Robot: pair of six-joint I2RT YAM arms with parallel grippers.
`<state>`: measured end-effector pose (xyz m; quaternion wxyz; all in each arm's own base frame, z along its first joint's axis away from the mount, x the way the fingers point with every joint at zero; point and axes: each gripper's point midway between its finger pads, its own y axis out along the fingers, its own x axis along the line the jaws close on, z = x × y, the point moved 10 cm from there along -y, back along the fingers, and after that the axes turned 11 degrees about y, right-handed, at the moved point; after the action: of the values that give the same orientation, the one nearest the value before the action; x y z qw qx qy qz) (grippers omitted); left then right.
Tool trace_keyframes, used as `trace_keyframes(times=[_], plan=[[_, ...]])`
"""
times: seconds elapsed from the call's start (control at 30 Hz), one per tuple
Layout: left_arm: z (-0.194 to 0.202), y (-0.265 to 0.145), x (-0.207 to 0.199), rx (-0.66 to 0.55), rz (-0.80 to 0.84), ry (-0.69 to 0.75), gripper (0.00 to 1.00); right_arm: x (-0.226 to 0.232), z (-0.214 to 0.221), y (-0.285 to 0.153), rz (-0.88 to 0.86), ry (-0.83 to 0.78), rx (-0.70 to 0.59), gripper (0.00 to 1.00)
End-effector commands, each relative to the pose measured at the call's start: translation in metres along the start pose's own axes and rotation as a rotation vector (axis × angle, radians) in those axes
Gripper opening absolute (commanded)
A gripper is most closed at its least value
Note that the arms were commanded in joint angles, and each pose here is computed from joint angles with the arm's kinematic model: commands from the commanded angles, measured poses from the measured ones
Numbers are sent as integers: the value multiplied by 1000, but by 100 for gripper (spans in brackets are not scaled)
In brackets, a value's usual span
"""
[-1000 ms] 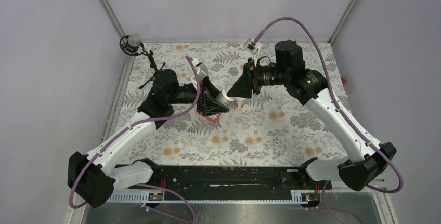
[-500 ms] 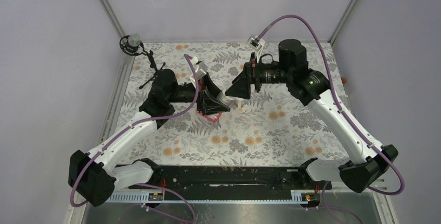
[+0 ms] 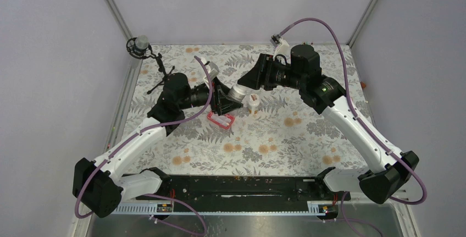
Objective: Sort the pills into containers
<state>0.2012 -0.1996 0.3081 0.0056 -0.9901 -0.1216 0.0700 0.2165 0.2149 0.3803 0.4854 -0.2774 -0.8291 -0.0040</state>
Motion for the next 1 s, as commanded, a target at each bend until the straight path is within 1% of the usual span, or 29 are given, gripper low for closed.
trace_keyframes(times=[0.0,0.07,0.1,0.17,0.23,0.27,0.3,0.33,0.43,0.5,0.57,0.6,0.67,0.77,0.8,0.9,0.97], plan=[[-14,0,5,-4,-42,64,0,14,-2,-11,-25,-11,-27,58],[-14,1,3,-1,-23,65,0,14,-1,-12,-44,-46,4,56],[-14,1,3,2,-15,61,0,14,-1,-12,-55,-62,19,58],[-14,0,2,4,-8,59,0,13,1,-11,-54,-71,52,74],[-13,0,2,4,-6,60,0,11,1,-10,-41,-66,46,92],[-13,0,2,5,-5,61,0,10,1,-9,-40,-64,48,95],[-13,0,2,4,-5,62,0,10,1,-8,-41,-59,52,96],[-14,0,2,4,-4,61,0,10,1,-7,-44,-56,62,94],[-15,0,1,2,2,62,0,10,1,-2,-56,-45,95,81],[-17,-1,0,-5,12,68,0,11,2,-4,-74,-60,116,74],[-18,-1,-2,-11,23,71,0,11,3,-6,-82,-85,131,69],[-19,-1,-2,-10,31,72,0,12,3,-6,-85,-96,138,64],[-20,-1,-3,-13,43,75,0,13,3,-8,-84,-117,151,53],[-21,-1,-6,-12,78,75,0,12,4,-13,-107,-170,181,29],[-22,-2,-7,-11,94,75,0,13,4,-17,-136,-198,192,24],[-25,-5,-16,8,193,63,0,19,7,-36,-254,-320,210,20],[-29,-8,-24,16,278,53,0,26,10,-53,-324,-406,220,19]])
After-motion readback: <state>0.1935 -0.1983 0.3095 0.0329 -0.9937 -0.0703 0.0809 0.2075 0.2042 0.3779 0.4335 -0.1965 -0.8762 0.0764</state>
